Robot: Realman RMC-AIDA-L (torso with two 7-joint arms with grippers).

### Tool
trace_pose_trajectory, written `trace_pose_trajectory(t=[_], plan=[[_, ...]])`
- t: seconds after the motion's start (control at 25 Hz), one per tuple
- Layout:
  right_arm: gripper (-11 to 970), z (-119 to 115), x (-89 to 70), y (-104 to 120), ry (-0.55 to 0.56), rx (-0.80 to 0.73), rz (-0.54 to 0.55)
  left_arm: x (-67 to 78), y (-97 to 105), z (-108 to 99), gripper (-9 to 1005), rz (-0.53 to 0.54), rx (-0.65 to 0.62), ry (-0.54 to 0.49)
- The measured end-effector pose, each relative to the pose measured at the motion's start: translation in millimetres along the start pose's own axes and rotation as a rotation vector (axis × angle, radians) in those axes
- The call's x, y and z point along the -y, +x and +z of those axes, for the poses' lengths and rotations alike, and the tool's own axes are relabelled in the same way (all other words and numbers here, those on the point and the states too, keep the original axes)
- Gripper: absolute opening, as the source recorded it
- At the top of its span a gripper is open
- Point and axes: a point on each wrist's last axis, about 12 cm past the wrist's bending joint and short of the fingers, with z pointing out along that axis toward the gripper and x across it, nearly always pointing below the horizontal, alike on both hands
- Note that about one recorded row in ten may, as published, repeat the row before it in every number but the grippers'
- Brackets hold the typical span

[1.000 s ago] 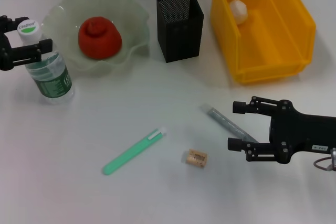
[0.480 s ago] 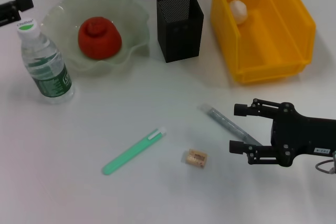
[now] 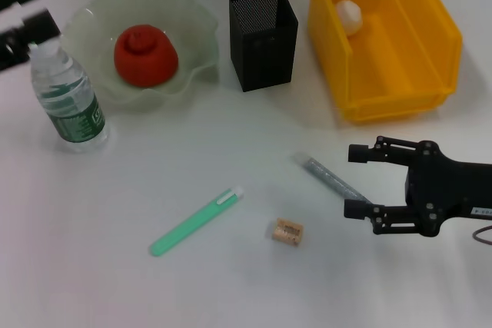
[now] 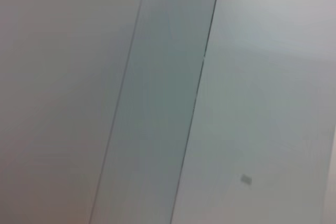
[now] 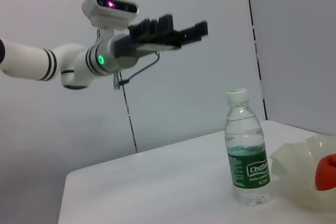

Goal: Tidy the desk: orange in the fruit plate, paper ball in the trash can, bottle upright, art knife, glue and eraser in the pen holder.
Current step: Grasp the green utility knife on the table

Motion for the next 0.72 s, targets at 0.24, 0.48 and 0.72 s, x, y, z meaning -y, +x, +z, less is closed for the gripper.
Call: trace_pose_trajectory(t=[0.24,0.48,0.72], plan=[[808,-2,5.0,-6,-0.009,-0.016,0.018,5.6,31,9,787,0.013,-0.084,0.031],[808,-2,5.4,-6,-0.009,-0.022,0.018,4.1,42,32,786,0.001,-0.245,0.073],[808,-3,4.7,-4,-0.001,-0.026,0.020,-2.4,29,61,785,-0.007,-0.419,0.079]])
